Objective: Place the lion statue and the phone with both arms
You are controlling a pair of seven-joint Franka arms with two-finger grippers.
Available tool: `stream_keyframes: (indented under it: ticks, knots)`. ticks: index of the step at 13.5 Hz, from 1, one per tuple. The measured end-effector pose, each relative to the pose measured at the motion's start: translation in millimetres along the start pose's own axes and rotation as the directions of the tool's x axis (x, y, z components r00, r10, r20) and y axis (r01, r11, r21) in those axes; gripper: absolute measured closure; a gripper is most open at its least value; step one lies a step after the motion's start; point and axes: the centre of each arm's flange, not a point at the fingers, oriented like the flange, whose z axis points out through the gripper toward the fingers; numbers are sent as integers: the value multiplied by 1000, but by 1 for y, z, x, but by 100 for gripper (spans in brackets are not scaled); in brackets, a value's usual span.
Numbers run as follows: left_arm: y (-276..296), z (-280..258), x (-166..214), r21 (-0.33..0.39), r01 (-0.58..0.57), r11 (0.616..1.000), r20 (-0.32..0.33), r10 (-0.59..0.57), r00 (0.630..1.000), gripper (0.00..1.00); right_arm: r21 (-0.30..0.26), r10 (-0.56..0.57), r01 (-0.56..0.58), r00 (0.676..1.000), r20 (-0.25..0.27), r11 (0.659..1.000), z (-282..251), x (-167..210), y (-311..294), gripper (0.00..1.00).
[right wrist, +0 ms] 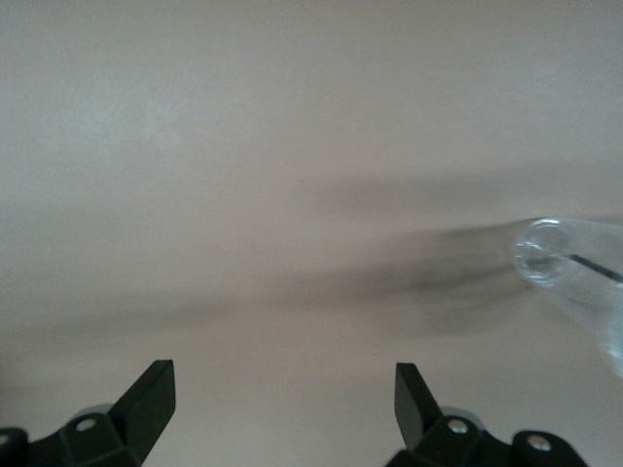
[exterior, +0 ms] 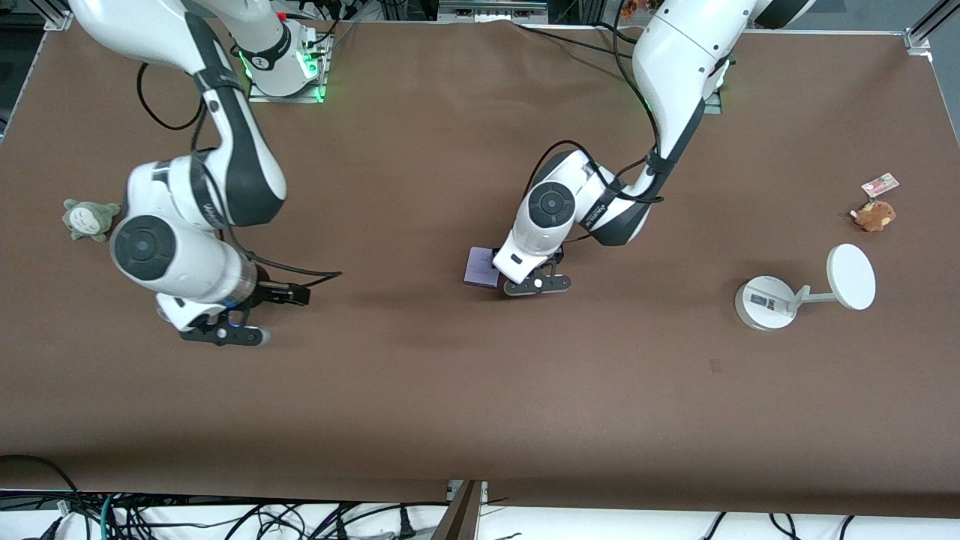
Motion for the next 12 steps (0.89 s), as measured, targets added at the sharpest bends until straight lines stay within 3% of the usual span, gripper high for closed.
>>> stream_keyframes:
  ticks: [2,4,7,10,12]
  knots:
    - [-4,0,4,3,8,1000,-5,-8,1000,50,14,23,-23,1000,8,1000,13,-3,-19,0]
    - [-10,-8,16,-4,25,1000,-20,-25,999,65,21,58,-58,998,-4,998,23,-9,-45,0]
    - [-43,-51,53,-7,71,997,-40,-71,997,65,27,93,-92,995,-26,995,38,-23,-92,0]
    - [-109,-105,89,35,12,999,-11,-12,1000,65,43,145,-143,988,-44,989,61,-43,-143,0]
    - [-159,-113,108,58,-71,996,39,69,997,65,58,175,-171,983,-59,984,80,-65,-187,0]
